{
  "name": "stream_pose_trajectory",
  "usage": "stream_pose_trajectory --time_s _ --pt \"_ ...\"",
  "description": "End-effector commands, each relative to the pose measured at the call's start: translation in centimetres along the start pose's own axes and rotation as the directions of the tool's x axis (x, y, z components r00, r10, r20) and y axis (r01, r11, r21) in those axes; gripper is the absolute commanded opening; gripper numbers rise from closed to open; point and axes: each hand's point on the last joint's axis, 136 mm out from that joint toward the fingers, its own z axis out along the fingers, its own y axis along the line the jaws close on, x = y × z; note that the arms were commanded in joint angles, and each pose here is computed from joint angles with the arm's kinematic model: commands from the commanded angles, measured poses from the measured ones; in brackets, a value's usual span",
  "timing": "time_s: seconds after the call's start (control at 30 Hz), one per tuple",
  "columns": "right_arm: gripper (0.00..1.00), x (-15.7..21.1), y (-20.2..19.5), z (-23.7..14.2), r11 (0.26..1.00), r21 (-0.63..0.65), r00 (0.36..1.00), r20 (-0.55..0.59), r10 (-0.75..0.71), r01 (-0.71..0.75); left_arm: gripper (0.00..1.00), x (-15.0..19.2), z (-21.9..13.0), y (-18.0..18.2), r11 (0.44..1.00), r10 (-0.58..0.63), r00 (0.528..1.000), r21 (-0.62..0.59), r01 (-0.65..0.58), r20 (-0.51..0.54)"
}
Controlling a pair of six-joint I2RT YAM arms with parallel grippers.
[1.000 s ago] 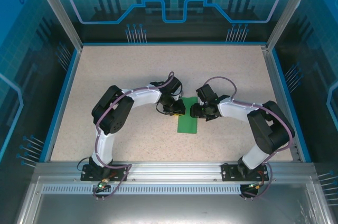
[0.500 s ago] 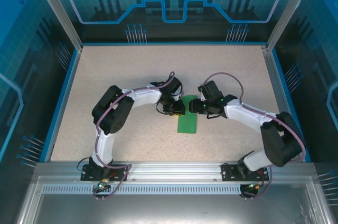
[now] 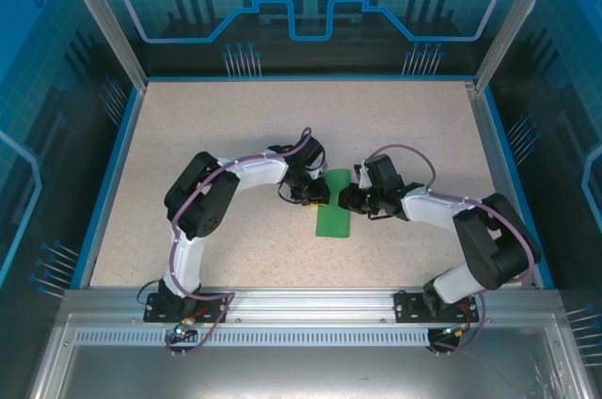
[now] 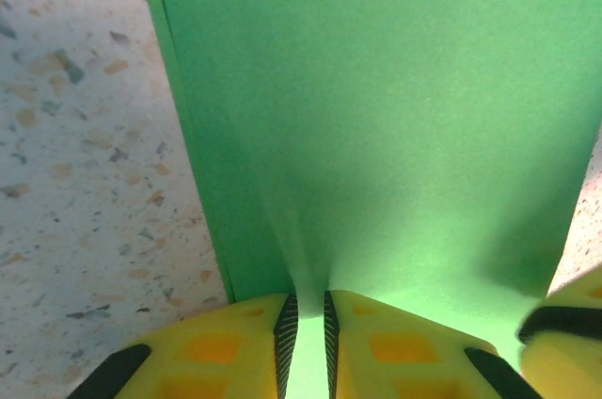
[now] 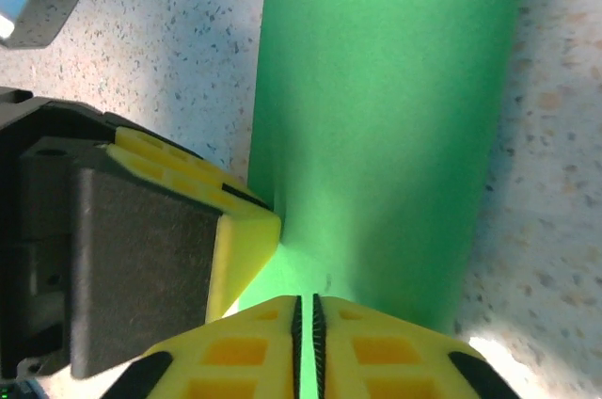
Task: Fold a paper plane with a square sheet of paper (pick it up from the middle)
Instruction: Fold the square sheet of paper in half at the center of the table.
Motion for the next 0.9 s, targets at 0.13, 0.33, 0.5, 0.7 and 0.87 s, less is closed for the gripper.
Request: stream_pose_trajectory --time_s 0.13,0.33,0.5,0.7,0.87 --pt "0.1 -0.4 -0.6 1.3 0.997 -0.073 1.0 -0.007 0.031 -0.031 0.21 2.1 2.4 3.7 0.992 -0.022 0.996 -0.128 0.012 -0.083" --pt "0.11 0.1 -2.0 1.7 0.997 -0.059 0.999 -0.031 0.044 -0.046 0.21 2.1 2.3 3.9 0.991 -0.025 0.996 -0.134 0.014 -0.083" --pt "0.12 0.5 -3.2 1.6 0.998 -0.036 0.998 -0.039 0.044 -0.045 0.21 2.2 2.3 4.0 0.989 -0.025 0.996 -0.144 0.012 -0.084" --pt "0.12 0.6 -3.0 1.4 0.998 -0.053 0.998 -0.05 0.039 -0.041 0.21 2.3 2.4 4.3 0.988 -0.026 0.996 -0.152 0.012 -0.09" --pt "0.13 -1.3 -0.9 0.2 0.995 -0.1 1.0 0.005 0.02 -0.02 0.21 2.3 2.5 4.3 0.988 -0.027 0.995 -0.154 0.013 -0.091"
